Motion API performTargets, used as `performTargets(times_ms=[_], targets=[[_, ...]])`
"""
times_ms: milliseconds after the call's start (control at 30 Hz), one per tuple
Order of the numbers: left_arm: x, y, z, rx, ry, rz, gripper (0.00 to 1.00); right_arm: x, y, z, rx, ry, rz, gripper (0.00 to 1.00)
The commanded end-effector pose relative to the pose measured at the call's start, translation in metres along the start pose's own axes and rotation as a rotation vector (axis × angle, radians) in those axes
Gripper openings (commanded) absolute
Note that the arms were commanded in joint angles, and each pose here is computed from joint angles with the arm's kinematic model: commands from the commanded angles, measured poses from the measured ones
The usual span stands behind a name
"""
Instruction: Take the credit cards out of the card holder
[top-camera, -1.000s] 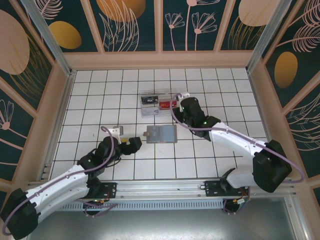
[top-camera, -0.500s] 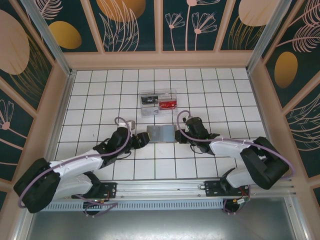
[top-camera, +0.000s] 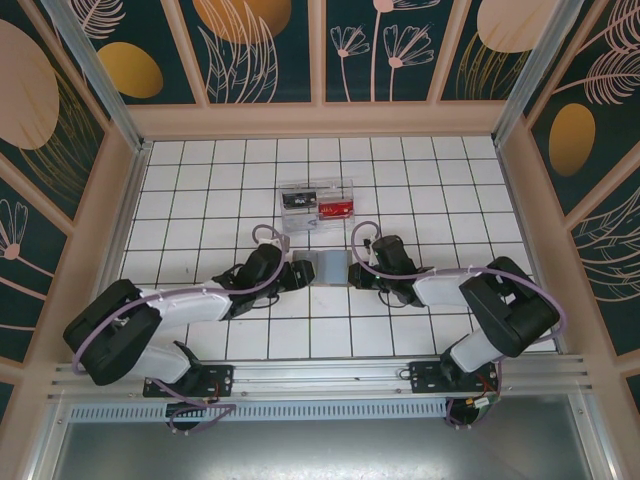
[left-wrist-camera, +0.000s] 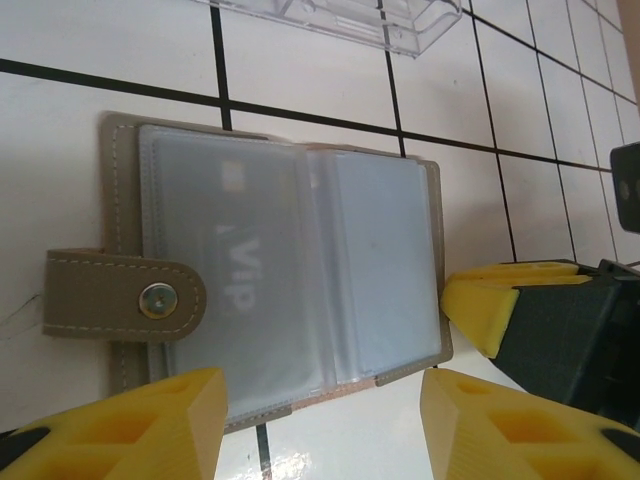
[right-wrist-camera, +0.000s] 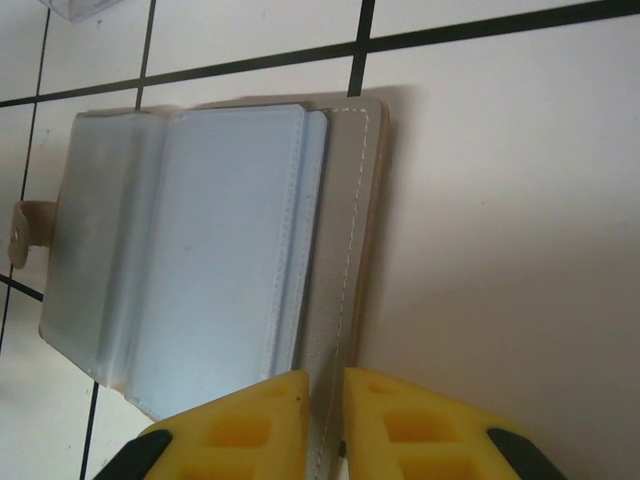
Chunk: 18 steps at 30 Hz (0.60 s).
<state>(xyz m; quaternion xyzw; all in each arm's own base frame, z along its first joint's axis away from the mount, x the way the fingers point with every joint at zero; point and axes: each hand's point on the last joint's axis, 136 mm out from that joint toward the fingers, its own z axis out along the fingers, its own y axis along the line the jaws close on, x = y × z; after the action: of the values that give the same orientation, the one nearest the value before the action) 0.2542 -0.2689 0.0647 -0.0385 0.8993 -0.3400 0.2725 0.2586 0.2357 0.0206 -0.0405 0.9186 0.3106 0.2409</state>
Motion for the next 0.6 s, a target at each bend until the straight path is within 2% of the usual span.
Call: performTargets(times_ms=[0, 200, 567], targets=[[-0.005, -0.006, 0.006, -0.002, -0.005, 0.009, 0.54, -0.001, 0.004, 0.005, -0.022, 0.014, 0.012, 0.18], [-0.007, 0.013, 0.009, -0.105, -0.022, 0.007, 0.53, -0.001, 0.004, 0.005, -0.022, 0.017, 0.013, 0.18], [0.002, 0.026, 0.023, -0.162, 0.021, -0.004, 0.52, 0.000, 0.004, 0.008, -0.024, 0.030, 0.013, 0.17]])
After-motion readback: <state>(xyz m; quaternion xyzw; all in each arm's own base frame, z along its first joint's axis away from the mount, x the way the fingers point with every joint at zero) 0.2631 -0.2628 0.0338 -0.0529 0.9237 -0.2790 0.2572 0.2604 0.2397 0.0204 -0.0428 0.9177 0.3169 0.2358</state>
